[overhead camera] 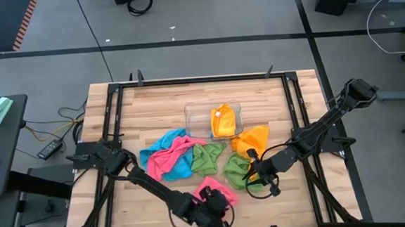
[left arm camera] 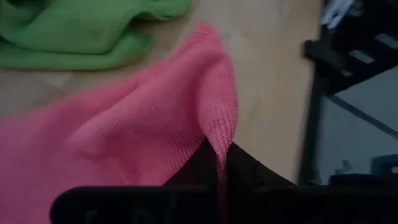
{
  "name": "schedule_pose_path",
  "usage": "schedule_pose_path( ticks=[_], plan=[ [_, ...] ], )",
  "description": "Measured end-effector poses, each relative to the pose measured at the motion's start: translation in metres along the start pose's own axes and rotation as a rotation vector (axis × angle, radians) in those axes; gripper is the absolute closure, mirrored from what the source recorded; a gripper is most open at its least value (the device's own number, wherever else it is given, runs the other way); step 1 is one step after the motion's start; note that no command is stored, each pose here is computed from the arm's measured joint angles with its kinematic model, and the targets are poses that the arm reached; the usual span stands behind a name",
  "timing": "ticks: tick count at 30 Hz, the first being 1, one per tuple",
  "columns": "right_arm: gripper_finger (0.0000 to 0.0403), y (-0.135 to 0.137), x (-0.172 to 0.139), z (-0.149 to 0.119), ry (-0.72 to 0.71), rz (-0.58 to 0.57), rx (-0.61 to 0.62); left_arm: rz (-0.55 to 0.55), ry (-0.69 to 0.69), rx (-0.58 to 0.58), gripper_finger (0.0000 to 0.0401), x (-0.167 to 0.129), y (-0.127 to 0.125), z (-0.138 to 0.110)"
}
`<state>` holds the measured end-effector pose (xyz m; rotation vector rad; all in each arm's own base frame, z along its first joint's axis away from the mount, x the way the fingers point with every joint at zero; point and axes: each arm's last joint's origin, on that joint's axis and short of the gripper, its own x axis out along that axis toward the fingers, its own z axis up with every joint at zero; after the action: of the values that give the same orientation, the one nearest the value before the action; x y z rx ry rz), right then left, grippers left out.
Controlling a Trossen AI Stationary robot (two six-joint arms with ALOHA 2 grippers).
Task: Fold microfiber towels
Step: Fold the bottom pink microfiber cloth
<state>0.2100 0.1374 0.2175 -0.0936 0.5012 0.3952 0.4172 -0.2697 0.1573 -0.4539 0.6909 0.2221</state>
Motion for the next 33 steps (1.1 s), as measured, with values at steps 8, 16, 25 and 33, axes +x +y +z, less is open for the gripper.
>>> schedule_pose_path(
  ticks=[8,16,25,33],
  plan=[
    [0.029,0.006,-0.001,-0.001,0.005,0.002,0.022,-0.107,-0.063,0.043,0.0383,0.0,0.014,0.017],
    [0.029,0.004,-0.006,-0.008,0.084,-0.026,0.066,-0.332,-0.251,-0.062,0.039,0.018,0.038,0.027],
    [0.029,0.002,-0.019,-0.003,0.056,-0.032,0.106,-0.36,-0.274,-0.082,0.0388,0.023,0.052,0.022],
    [0.029,0.001,-0.018,-0.003,0.055,-0.056,0.111,-0.261,-0.332,-0.145,0.038,0.018,0.042,0.0]
  ],
)
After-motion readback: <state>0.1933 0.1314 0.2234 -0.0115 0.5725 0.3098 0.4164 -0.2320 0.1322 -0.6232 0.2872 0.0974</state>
